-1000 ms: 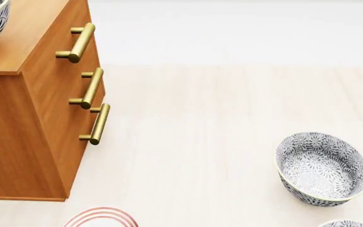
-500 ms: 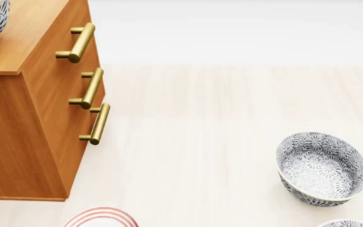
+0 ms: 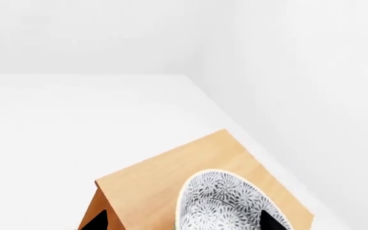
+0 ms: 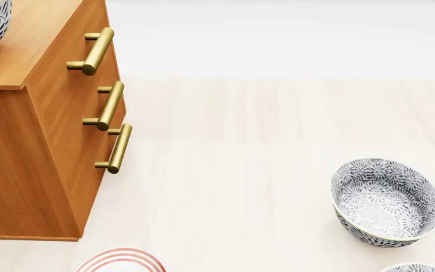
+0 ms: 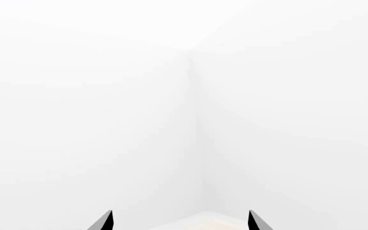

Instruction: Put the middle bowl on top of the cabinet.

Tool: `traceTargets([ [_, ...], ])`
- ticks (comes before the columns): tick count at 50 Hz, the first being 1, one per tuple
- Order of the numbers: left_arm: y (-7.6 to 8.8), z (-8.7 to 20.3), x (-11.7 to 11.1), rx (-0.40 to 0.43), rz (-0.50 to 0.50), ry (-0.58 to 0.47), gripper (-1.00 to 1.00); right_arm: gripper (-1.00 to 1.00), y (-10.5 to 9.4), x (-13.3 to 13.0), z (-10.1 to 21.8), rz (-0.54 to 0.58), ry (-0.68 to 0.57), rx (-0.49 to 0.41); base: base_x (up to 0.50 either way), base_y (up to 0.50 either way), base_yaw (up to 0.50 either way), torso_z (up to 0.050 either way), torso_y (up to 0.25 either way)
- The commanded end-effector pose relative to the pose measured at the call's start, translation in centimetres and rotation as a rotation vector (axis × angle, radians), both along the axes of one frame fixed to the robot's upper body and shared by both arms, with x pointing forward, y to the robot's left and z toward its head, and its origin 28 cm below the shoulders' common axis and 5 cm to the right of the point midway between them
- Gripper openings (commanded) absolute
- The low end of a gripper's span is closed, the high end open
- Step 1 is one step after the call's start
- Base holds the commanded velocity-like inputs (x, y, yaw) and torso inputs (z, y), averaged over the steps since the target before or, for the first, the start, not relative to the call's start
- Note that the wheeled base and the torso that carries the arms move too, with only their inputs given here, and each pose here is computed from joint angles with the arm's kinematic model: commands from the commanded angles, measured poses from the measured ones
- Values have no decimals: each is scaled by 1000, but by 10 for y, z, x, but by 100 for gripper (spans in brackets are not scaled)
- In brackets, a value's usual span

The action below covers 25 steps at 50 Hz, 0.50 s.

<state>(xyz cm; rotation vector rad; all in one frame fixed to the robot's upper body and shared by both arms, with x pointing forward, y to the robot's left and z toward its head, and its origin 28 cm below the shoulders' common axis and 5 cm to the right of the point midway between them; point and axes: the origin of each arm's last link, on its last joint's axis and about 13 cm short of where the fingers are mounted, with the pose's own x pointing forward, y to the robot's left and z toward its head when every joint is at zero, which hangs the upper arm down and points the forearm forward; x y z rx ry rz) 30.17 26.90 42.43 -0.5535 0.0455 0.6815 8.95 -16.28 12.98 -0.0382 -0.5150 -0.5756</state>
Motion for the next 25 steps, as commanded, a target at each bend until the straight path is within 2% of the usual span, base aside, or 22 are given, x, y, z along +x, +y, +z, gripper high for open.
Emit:
traceTargets([
  [1,-18,-10,-24,106,-105,-118,100,100,-3,-2,0,-16,0,-32,0,0,0,0,0],
  [7,-23,-19,-32,207,-94,-173,100,100,-4,-3,-1,-15,0,-34,0,0,0,0,0],
  [14,-27,-30,-38,276,-108,-202,100,100,-4,-4,-1,-14,1,-35,0,0,0,0,0],
  [15,-27,-33,-38,311,-95,-217,100,100,-4,-4,-1,-14,2,-36,0,0,0,0,0],
  [25,-33,-53,-37,401,-118,-250,100,100,-4,-5,-1,-14,4,-39,0,0,0,0,0],
])
